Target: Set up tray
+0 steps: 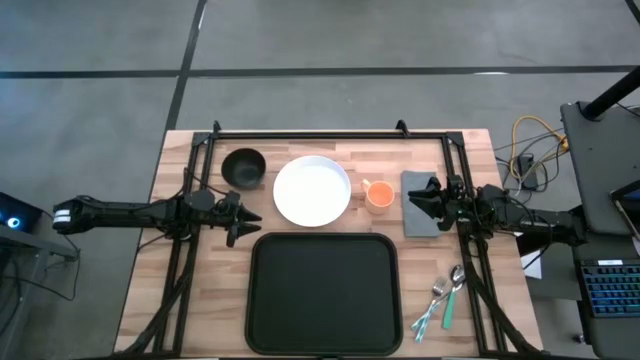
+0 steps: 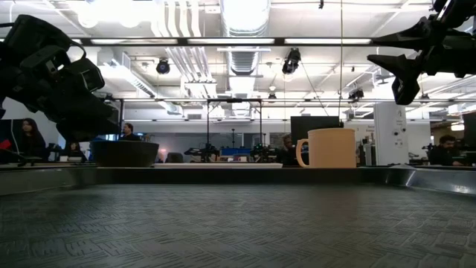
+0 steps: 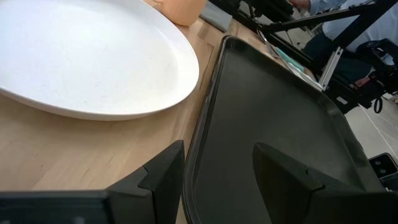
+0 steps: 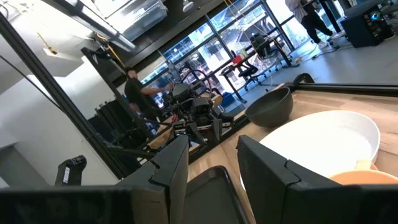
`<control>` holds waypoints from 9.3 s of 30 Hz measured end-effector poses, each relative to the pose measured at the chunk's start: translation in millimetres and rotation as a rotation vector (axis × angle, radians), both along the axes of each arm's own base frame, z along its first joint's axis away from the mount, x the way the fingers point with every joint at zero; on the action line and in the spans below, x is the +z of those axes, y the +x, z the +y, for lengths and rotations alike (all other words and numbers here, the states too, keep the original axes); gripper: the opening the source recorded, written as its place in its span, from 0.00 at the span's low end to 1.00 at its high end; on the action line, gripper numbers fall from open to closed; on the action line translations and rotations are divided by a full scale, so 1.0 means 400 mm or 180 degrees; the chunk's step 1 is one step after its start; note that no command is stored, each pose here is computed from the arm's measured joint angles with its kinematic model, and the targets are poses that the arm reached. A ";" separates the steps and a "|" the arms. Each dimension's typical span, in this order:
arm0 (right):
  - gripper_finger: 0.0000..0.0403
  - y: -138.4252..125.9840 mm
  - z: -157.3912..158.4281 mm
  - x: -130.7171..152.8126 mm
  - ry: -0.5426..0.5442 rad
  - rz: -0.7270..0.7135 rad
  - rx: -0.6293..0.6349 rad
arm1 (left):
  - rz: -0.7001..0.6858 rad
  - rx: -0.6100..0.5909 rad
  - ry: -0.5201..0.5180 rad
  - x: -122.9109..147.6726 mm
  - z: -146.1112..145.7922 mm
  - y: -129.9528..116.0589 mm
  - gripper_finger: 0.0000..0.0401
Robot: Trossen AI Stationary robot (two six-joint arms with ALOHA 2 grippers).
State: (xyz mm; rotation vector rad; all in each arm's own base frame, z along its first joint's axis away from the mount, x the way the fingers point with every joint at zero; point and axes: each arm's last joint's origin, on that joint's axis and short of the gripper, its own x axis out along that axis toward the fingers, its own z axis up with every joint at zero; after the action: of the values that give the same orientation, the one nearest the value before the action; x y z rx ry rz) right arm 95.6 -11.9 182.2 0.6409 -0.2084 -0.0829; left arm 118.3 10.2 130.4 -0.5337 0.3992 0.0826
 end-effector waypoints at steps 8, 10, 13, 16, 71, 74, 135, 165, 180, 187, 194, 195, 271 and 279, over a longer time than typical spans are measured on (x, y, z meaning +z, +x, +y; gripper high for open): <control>0.32 0.000 0.000 0.000 0.0001 0.0001 0.0000 | 0.0001 -0.0001 0.0000 0.000 0.000 0.000 0.43; 0.32 0.000 0.000 0.000 0.0000 0.0001 0.0000 | 0.0002 -0.0001 0.0000 0.000 0.000 0.000 0.43; 0.32 0.000 0.000 0.000 0.0001 0.0000 0.0000 | 0.0002 -0.0002 0.0000 0.000 0.000 0.000 0.43; 0.32 0.000 0.000 0.000 0.0000 0.0000 0.0000 | 0.0001 -0.0001 0.0000 0.000 0.000 0.000 0.43; 0.32 0.000 0.000 0.000 0.0001 0.0000 0.0001 | 0.0001 -0.0001 0.0001 0.000 0.000 0.000 0.43; 0.32 0.000 0.000 0.000 0.0000 0.0001 0.0001 | 0.0002 -0.0001 0.0000 0.000 0.000 0.000 0.43; 0.33 0.350 -0.355 0.180 0.0886 0.2812 -0.1512 | -0.1474 0.0970 -0.1791 0.169 0.018 0.028 0.43; 0.54 0.638 -0.478 -0.060 0.1085 0.4194 -0.0017 | -0.1469 0.1063 -0.1831 0.166 0.020 0.030 0.43; 0.38 0.661 -0.473 -0.104 0.0962 0.4395 -0.0148 | -0.1276 0.1146 -0.1827 0.147 0.022 0.044 0.43; 0.28 0.672 -0.460 -0.115 0.0937 0.4432 -0.0101 | -0.1219 0.1162 -0.1823 0.142 0.022 0.048 0.43; 0.05 0.670 -0.458 -0.105 0.0909 0.4407 -0.0051 | -0.1232 0.1160 -0.1849 0.143 0.022 0.048 0.43; 0.04 0.669 -0.457 -0.098 0.0900 0.4404 -0.0048 | -0.1236 0.1165 -0.1879 0.143 0.022 0.048 0.43; 0.41 0.746 0.076 -0.001 -0.0260 0.4511 0.0979 | -0.1385 0.0571 -0.1129 0.261 0.014 0.062 0.43; 0.54 0.696 0.030 0.128 -0.0833 0.4332 -0.0045 | -0.0788 0.1099 -0.1098 0.276 0.024 0.071 0.43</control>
State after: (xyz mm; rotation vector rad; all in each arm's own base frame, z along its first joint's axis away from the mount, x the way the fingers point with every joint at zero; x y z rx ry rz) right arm 374.0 0.3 233.5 0.2166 1.0746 -0.4720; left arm 146.5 19.8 240.6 -0.9400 0.0737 0.2803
